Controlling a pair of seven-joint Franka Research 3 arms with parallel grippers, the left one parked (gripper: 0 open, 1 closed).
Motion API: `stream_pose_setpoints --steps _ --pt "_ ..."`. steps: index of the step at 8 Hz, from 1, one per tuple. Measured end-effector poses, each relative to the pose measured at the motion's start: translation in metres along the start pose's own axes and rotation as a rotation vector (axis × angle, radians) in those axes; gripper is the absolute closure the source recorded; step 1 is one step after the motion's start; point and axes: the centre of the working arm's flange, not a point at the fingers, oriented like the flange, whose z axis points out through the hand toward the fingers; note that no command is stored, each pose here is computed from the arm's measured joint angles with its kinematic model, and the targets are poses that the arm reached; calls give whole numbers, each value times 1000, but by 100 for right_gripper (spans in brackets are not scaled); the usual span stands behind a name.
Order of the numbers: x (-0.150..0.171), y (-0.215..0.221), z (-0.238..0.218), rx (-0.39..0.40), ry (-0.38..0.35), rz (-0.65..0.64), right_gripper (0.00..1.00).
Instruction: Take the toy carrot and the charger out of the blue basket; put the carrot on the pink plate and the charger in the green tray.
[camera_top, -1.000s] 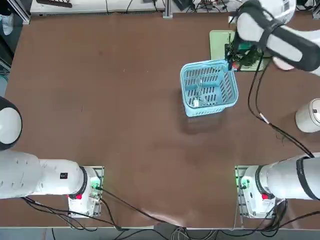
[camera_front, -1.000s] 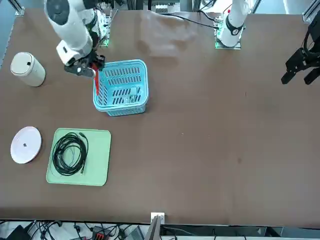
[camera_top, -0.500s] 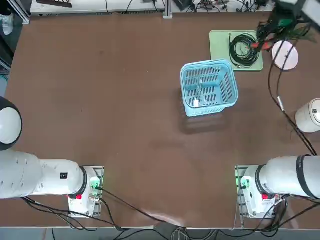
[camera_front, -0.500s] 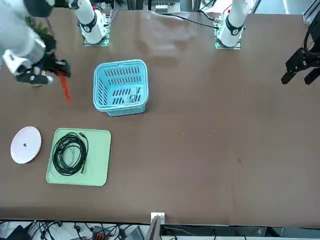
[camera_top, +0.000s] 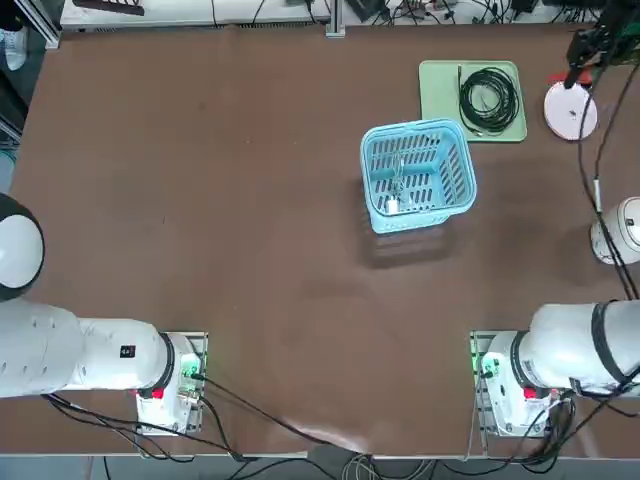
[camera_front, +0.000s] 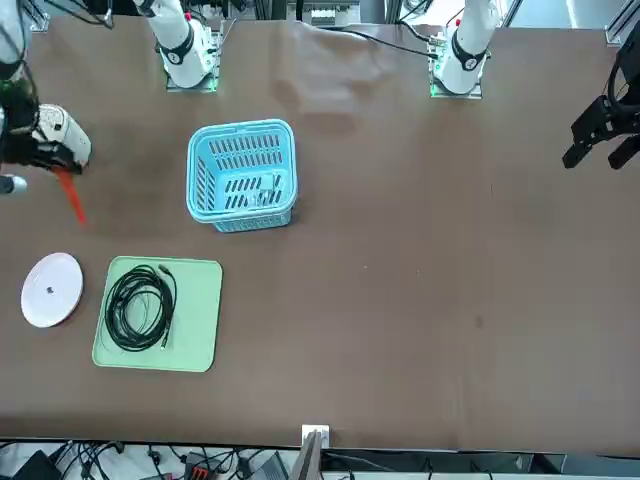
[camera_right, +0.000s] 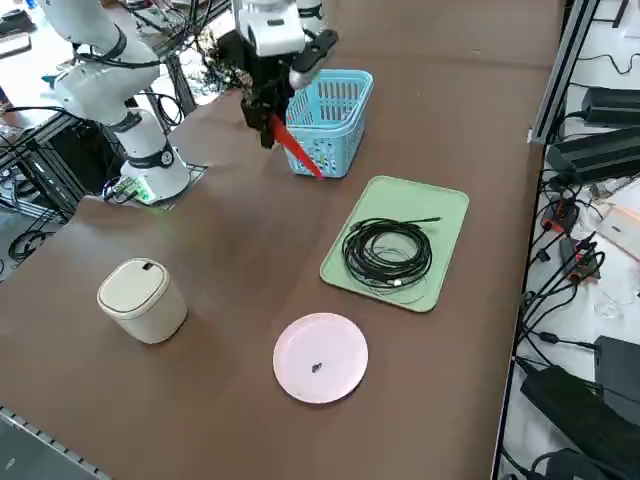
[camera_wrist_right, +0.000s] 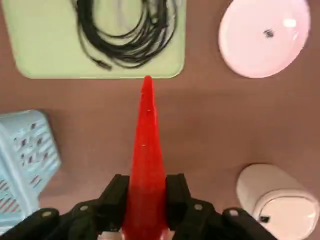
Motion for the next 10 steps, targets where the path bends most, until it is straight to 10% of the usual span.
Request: stream_pose_setpoints --steps 10 --pt "87 184 182 -67 208 -83 59"
